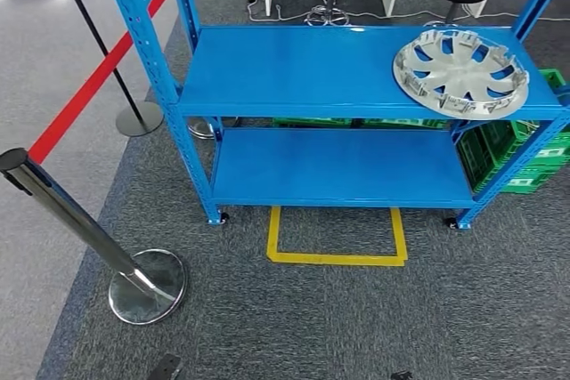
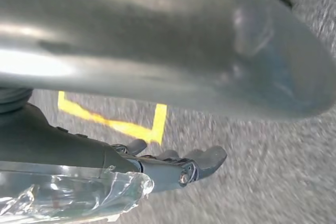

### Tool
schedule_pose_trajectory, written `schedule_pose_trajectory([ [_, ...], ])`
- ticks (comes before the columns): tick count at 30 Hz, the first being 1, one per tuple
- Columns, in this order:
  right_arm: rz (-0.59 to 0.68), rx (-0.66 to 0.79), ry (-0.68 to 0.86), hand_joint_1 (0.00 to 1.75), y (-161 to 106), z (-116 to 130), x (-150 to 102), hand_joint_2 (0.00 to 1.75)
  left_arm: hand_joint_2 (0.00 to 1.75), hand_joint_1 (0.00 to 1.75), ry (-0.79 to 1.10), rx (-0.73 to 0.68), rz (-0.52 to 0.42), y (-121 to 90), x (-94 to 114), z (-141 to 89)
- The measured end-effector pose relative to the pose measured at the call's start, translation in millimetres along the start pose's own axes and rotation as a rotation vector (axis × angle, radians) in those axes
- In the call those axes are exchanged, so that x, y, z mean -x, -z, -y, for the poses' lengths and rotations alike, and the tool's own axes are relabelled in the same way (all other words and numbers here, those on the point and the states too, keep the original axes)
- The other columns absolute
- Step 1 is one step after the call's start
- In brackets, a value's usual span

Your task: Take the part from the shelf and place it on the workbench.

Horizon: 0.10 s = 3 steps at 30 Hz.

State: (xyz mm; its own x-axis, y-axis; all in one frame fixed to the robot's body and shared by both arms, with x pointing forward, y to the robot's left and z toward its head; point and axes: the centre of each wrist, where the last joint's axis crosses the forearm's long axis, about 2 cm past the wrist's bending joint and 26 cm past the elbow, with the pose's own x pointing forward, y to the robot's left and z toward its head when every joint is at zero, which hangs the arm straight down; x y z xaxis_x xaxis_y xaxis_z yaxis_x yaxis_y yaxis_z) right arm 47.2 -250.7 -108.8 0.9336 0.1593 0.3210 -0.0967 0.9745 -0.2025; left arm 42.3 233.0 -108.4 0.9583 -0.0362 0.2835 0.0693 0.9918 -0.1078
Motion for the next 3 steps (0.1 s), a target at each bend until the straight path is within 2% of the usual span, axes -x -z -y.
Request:
schedule_pose_trajectory([
  [1,-0.016,-0.007,0.059,0.00,-0.3,-0.3,1.5,0.00,0.00,0.00,-0.004,-0.003,0.000,0.0,-0.2,-0.1],
  [2,-0.039,-0.017,0.134,0.00,-0.5,-0.6,2.5,0.44,0.44,0.00,-0.009,-0.006,0.003,0.0,-0.3,-0.2],
  [3,-0.051,-0.022,0.176,0.00,-0.5,-0.8,3.0,0.58,0.58,0.00,-0.012,-0.007,0.006,0.1,-0.4,-0.2],
])
